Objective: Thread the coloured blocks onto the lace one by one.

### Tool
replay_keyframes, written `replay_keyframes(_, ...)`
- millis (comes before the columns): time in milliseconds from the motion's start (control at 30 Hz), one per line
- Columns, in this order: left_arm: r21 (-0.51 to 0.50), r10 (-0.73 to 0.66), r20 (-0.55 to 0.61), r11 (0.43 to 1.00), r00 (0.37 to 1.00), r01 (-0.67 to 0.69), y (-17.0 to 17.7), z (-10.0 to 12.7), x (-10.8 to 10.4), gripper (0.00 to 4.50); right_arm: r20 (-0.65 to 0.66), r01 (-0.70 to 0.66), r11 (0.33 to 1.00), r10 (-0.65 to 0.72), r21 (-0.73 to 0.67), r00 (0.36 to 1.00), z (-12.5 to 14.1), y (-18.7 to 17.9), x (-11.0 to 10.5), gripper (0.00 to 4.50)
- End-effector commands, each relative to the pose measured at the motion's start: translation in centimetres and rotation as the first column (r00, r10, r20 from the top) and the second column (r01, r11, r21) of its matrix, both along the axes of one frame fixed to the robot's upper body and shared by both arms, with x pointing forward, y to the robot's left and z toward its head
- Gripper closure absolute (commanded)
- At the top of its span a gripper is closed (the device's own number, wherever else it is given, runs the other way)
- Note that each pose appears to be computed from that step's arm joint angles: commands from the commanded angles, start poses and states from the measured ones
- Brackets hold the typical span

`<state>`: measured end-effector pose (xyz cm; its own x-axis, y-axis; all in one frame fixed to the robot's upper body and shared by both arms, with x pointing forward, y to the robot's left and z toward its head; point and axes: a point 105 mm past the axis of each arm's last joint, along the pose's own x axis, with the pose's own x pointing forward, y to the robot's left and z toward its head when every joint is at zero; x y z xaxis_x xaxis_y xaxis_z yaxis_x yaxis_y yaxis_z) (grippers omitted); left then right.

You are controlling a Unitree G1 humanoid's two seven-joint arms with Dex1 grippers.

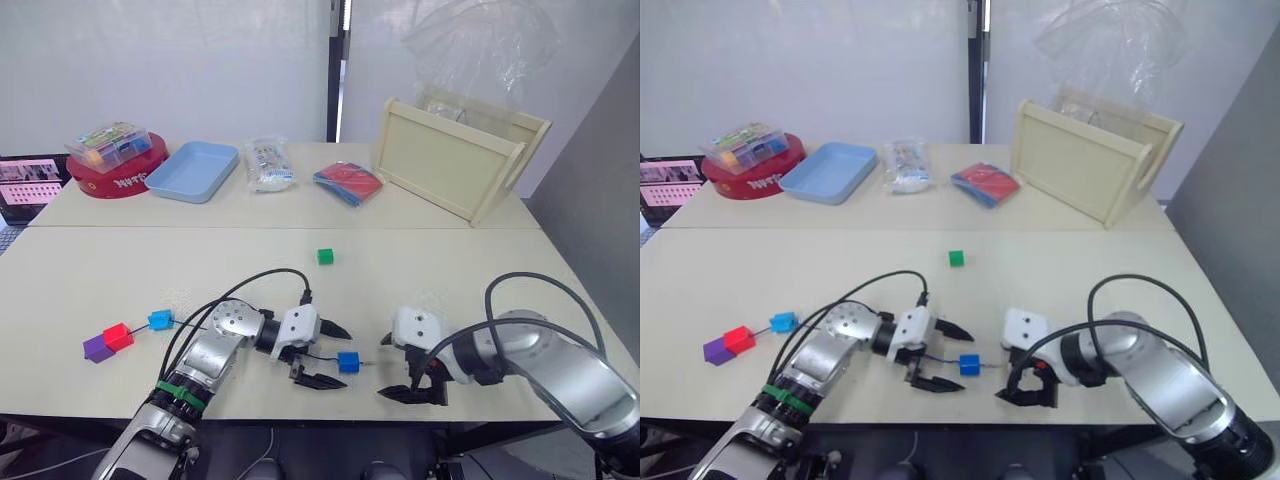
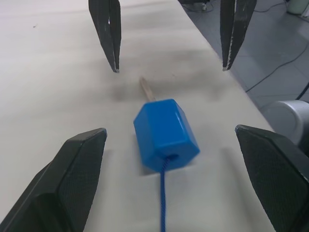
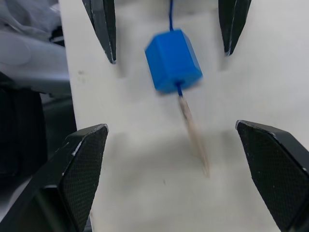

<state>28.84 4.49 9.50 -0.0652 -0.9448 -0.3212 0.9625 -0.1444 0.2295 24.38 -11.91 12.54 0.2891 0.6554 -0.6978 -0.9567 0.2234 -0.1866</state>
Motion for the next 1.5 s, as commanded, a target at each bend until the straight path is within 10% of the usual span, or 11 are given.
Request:
replay_keyframes(33, -0.021, -0.008, 0.022, 1.0, 1.0, 0.009, -1.0, 0.7, 0.3, 0.0, 0.06, 0.021, 1.0, -0.02, -0.014, 0.998, 0.9, -0.8, 0.0, 0.02)
replay_keyframes(400, 0.041, -0.032, 0.01, 0.999, 0.999, 0.032, -0.6, 0.1, 0.2, 3.09, 0.142, 0.025, 0.999, -0.021, -0.029, 0.99, 0.2, -1.3, 1.3, 0.0)
replay_keyframes(733, 0.055, -0.038, 0.026, 0.998, 0.999, 0.037, -0.4, 0.1, 0.2, 3.15, 0.094, 0.022, 1.0, -0.023, 0.007, 0.995, -1.3, -0.3, 1.9, 0.0)
replay_keyframes(1200, 0.047, -0.031, 0.037, 0.998, 0.999, 0.03, -0.5, 0.2, 0.4, 3.15, 0.019, 0.066, 0.998, -0.066, 0.006, 0.998, -3.2, -0.9, 1.8, 4.49)
replay_keyframes(1500, 0.027, 0.056, 0.071, 0.998, 0.996, -0.058, 2.2, 2.7, 1.1, 3.15, 0.096, 0.035, 0.996, -0.042, 0.078, 0.995, -1.5, 0.4, 3.2, 4.5)
